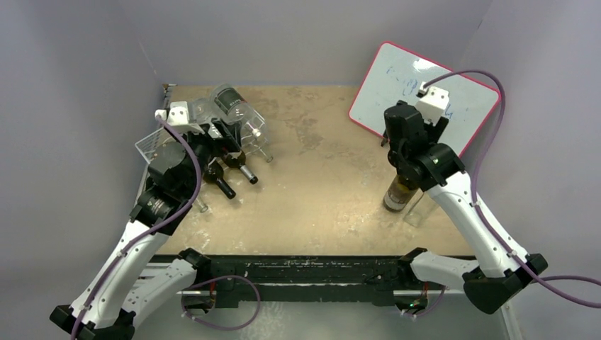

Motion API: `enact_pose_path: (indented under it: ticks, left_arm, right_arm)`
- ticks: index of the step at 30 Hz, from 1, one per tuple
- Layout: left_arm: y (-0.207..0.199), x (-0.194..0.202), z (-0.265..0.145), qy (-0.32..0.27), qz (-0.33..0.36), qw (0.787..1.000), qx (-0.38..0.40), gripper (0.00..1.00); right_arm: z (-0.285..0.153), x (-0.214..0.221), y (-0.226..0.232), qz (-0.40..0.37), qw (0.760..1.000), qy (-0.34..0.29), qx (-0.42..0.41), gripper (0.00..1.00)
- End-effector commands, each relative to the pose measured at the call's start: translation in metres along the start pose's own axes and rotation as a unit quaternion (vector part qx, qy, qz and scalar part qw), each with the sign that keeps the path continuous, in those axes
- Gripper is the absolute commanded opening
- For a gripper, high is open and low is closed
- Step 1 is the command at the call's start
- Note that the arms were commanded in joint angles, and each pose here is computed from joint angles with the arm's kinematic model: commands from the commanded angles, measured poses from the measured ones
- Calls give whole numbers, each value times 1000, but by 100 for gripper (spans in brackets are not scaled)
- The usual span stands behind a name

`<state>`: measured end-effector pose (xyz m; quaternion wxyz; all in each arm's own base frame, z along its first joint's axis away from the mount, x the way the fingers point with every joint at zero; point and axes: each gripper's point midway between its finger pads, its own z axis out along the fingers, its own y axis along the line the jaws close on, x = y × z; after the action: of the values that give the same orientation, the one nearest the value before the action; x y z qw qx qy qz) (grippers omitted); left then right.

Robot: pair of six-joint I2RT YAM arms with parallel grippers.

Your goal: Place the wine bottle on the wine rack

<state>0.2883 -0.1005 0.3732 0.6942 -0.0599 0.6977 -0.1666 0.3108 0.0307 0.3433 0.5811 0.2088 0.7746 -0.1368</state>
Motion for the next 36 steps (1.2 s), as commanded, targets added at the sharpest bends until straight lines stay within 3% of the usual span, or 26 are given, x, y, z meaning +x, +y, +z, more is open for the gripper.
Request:
enact_pose_path:
  ticks: [1,14,21,25,31,33,36]
  left_arm:
    - [-15,-14,4,-25,-25,999,32,91]
    - [-25,-5,13,-6,-40,998,48,91]
    - [-31,4,14,8,-39,997,65,91]
    - [-33,6,17,13,-38,997,69,91]
    - [-50,26,23,43,-29,992,115,91]
    - [-59,37,24,66,-16,987,143,91]
    - [-66,51,27,87,-20,983,163,92]
  right_arm:
    - [-6,21,-33,36,998,15,40,73]
    - [-7,55,-52,45,997,41,55,72]
    - [-6,82,-59,64,993,64,73,63]
    - [-4,89,-60,56,993,68,76,50]
    - [-2,76,-50,30,996,59,52,5]
    - [-1,65,-36,28,998,50,17,0]
    - [-3,54,-3,19,996,47,-72,0]
